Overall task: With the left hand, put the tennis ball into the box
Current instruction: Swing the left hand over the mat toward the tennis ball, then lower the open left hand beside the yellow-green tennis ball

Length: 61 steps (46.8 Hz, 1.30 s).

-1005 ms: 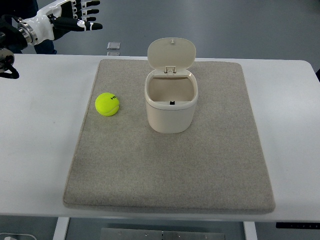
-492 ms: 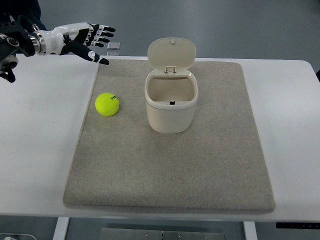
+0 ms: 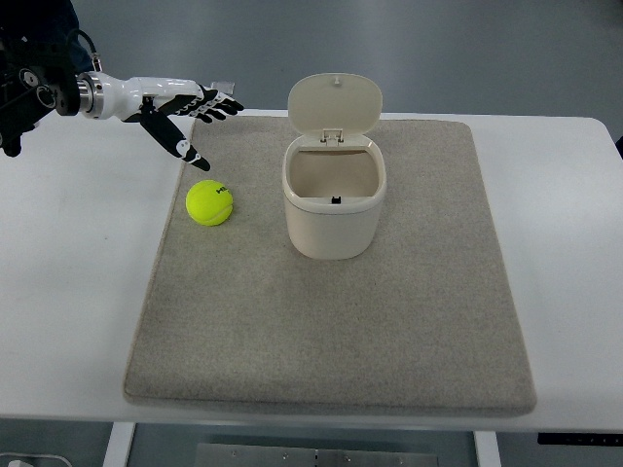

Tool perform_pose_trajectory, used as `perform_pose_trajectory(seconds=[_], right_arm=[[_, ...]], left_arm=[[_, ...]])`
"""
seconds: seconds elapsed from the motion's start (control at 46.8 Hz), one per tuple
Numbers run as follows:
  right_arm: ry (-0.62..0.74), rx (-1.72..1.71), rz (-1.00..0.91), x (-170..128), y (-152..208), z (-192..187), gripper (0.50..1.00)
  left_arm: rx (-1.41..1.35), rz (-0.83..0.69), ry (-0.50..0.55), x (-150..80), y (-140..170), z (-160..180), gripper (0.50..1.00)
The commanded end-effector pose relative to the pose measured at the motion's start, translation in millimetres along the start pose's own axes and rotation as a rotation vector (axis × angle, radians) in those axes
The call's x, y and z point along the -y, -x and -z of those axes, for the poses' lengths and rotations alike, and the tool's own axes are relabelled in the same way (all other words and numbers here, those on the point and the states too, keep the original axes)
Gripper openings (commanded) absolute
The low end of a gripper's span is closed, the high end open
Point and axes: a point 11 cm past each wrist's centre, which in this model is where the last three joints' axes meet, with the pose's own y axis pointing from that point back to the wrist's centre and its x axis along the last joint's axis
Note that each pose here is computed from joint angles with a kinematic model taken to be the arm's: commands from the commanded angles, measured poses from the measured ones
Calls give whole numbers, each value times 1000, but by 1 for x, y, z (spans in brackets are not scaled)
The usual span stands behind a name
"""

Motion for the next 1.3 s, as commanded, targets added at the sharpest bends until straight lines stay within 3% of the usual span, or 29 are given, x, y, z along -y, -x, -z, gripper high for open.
perform_pose_trajectory(seconds=[0.0,0.235,0.684,1.283], right_arm=[[-1,-1,0,0,0,0,938],[-1,-1,0,0,0,0,938],[-1,-1,0,0,0,0,938],[-1,1,1,0,0,0,938]], left_arm=[[30,29,-6,-6,5,1,984],[133,100,-51,-22,17,10,984],[71,104,-91,-25,37,43,984],[87,18,-71,-16,38,47,984]])
